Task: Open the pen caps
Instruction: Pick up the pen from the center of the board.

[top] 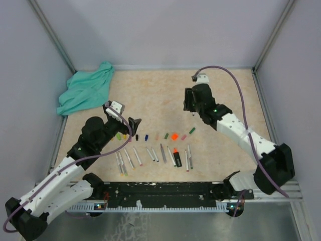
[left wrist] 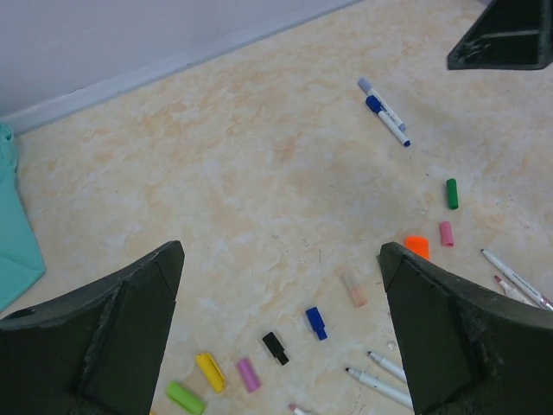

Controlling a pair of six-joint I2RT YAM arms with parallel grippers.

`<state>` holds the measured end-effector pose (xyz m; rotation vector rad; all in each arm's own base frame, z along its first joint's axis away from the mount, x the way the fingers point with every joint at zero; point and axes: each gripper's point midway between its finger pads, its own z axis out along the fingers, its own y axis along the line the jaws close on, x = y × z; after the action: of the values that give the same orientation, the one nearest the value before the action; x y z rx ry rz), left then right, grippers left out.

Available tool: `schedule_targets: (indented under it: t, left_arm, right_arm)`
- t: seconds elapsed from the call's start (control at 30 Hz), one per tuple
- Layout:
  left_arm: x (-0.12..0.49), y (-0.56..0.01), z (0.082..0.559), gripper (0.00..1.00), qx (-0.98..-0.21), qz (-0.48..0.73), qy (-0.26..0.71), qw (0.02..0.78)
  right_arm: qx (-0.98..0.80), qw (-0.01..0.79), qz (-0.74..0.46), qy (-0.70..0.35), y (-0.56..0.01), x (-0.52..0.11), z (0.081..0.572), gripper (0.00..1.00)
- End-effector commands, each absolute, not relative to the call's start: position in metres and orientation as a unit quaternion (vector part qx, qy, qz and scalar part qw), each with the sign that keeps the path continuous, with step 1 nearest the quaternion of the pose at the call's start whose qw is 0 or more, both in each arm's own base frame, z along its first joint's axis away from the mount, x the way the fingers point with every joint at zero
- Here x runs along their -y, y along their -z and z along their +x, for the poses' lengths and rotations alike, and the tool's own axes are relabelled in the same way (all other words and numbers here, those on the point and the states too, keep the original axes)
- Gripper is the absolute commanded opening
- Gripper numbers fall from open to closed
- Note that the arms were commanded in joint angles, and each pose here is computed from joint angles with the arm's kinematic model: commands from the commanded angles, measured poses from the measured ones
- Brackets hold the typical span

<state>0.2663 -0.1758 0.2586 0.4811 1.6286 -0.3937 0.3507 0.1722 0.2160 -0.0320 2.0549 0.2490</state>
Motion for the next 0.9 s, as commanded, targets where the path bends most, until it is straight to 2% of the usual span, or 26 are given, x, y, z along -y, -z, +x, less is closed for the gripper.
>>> schedule_targets:
  t: [0.0, 0.37, 0.87]
  left_arm:
    - [0.176, -0.272, 0.267, 0.99, -0.695, 0.213, 0.164, 0.666]
    - [0.174, -0.276, 0.264, 0.96, -0.688, 0.213, 0.162, 0.675]
    - [0.174, -0.274, 0.265, 0.95, -0.688, 0.214, 0.16, 0.675]
  right_arm:
    - [-0.876, 0.466, -0.06, -0.105, -0.204, -0.189, 0.373, 0.48]
    - [-0.923, 0.377, -0.059, -0.049, -0.135, -0.184, 0.421, 0.31]
    - [-0.946, 0.319, -0.046, -0.018, -0.086, -0.16, 0.448, 0.25]
